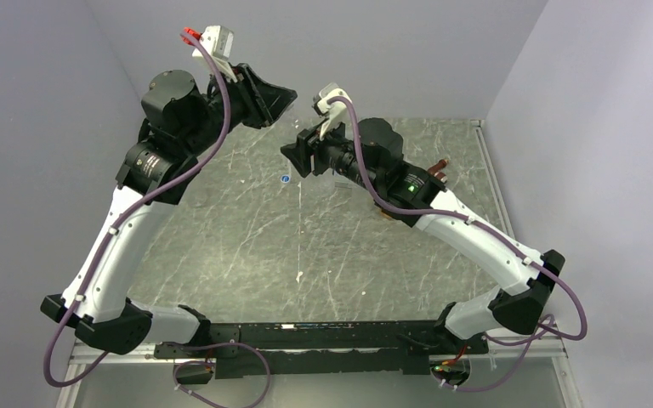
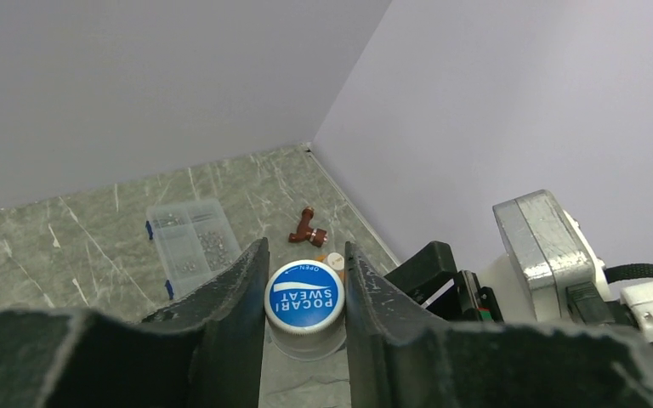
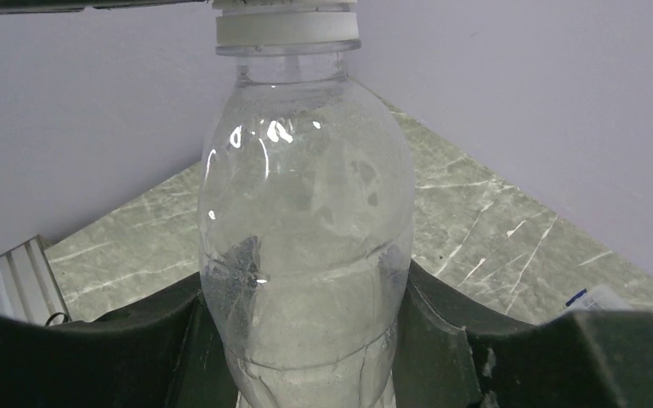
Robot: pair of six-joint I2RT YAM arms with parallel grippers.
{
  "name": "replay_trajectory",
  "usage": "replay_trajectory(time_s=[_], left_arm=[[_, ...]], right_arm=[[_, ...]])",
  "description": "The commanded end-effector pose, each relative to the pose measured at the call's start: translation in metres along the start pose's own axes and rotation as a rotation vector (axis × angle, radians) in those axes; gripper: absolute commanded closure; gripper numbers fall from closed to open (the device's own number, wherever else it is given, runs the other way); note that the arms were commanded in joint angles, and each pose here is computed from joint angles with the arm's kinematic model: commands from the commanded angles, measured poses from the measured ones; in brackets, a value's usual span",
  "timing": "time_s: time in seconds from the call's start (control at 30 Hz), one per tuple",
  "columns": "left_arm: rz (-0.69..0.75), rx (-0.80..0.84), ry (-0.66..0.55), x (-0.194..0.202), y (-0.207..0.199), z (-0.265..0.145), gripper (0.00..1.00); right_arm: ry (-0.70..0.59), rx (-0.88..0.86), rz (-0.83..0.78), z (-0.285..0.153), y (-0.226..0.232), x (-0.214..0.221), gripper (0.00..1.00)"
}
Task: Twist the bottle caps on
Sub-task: Screw the bottle cap onto the plastic bottle.
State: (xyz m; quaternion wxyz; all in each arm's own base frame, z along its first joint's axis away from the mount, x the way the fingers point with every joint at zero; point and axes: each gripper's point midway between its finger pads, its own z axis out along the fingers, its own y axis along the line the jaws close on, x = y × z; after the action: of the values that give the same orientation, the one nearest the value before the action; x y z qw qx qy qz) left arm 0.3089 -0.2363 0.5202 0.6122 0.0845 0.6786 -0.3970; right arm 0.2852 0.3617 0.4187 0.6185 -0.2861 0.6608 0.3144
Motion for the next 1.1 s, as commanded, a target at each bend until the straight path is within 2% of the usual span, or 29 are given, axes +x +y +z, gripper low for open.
replay_trajectory(time_s=[0.0, 0.1, 0.27, 0.43, 0.63, 0.87, 1.07], left_arm=[[0.007, 0.038, -0.028, -0.014, -0.012, -0.005, 0.76], [-0.001, 0.049, -0.023, -0.013, -0.014, -0.006, 1.0], [0.028, 0.158, -0.03, -0.015, -0.034, -0.016, 1.0], [0.086, 0.388, -0.03, -0.008, -0.071, -0.036, 1.0], [0.131, 0.656, -0.036, -0.003, -0.111, -0.067, 1.0], [0.149, 0.932, 0.003, 0.007, -0.142, -0.097, 1.0], [0.175, 1.037, 0.05, 0.014, -0.151, -0.111, 1.0]], right_arm=[[-0.078, 0.009, -0.009, -0.003, 0.0, -0.03, 0.75], [-0.082, -0.025, -0.009, -0.005, 0.005, -0.032, 0.76], [-0.107, -0.25, 0.023, -0.021, 0.018, -0.041, 0.78], [-0.16, -0.627, 0.039, -0.059, 0.056, -0.053, 0.78], [-0.163, -0.899, 0.062, -0.091, 0.085, -0.06, 0.78], [-0.143, -1.093, 0.077, -0.111, 0.102, -0.061, 0.77], [-0.121, -1.167, 0.086, -0.12, 0.108, -0.062, 0.77]])
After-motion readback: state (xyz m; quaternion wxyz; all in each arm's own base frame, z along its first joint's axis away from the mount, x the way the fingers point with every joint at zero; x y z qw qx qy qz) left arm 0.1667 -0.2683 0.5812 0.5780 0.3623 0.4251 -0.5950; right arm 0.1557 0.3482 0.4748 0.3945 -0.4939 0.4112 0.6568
